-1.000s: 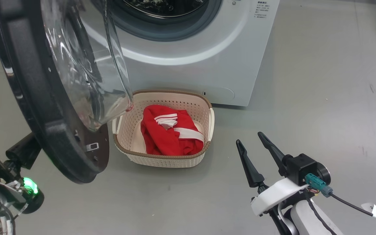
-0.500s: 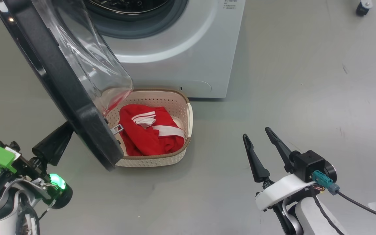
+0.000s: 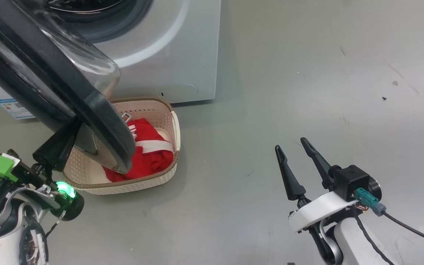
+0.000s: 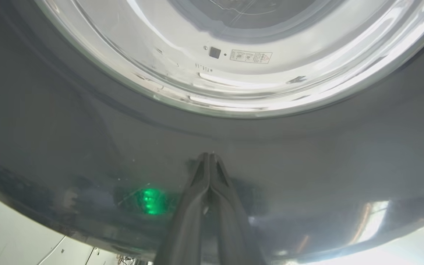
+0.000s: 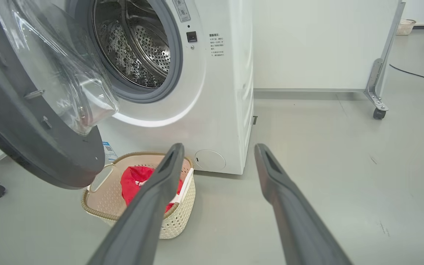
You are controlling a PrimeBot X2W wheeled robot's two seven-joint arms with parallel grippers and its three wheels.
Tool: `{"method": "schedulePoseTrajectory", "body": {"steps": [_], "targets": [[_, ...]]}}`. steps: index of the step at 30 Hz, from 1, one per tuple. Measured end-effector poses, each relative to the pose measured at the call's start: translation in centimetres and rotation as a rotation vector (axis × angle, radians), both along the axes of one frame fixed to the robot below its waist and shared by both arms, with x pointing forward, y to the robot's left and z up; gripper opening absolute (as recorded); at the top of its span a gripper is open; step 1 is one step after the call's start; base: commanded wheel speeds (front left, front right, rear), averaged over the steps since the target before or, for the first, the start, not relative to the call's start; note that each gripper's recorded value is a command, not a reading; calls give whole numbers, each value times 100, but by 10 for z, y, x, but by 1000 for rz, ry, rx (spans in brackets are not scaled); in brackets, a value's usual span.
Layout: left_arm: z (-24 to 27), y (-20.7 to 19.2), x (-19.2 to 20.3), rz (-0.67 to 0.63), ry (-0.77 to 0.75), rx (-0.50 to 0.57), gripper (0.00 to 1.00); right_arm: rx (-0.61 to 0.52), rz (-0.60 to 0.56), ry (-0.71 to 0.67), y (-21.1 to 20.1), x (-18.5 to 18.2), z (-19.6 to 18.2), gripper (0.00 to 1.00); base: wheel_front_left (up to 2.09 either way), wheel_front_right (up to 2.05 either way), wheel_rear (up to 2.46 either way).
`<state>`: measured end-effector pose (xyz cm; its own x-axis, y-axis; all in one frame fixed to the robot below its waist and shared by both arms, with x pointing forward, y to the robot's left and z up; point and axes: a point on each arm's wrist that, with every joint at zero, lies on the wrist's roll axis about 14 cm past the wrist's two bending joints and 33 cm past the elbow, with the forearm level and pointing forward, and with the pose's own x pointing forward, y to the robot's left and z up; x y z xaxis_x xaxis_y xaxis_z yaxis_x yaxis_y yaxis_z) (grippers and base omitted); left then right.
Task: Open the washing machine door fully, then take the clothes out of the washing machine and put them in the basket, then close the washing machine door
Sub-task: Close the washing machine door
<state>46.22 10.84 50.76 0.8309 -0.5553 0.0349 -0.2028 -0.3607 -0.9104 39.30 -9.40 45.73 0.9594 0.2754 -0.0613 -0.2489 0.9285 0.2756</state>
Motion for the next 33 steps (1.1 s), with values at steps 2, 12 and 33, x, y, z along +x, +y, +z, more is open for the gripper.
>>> {"method": "schedulePoseTrajectory", "body": {"steps": [2,12,33], "targets": [[0,-7,8,-4,0,-6,0,-4,-21,-5,-7,1,2,100,0,0,0],[-1,-31,49,35,28,-74,0,-20,-118,6,-40,-3,-1,100,0,0,0],[-14,-107,130,37,92,-144,0,-26,-315,57,-100,-6,-12,100,0,0,0]]}}
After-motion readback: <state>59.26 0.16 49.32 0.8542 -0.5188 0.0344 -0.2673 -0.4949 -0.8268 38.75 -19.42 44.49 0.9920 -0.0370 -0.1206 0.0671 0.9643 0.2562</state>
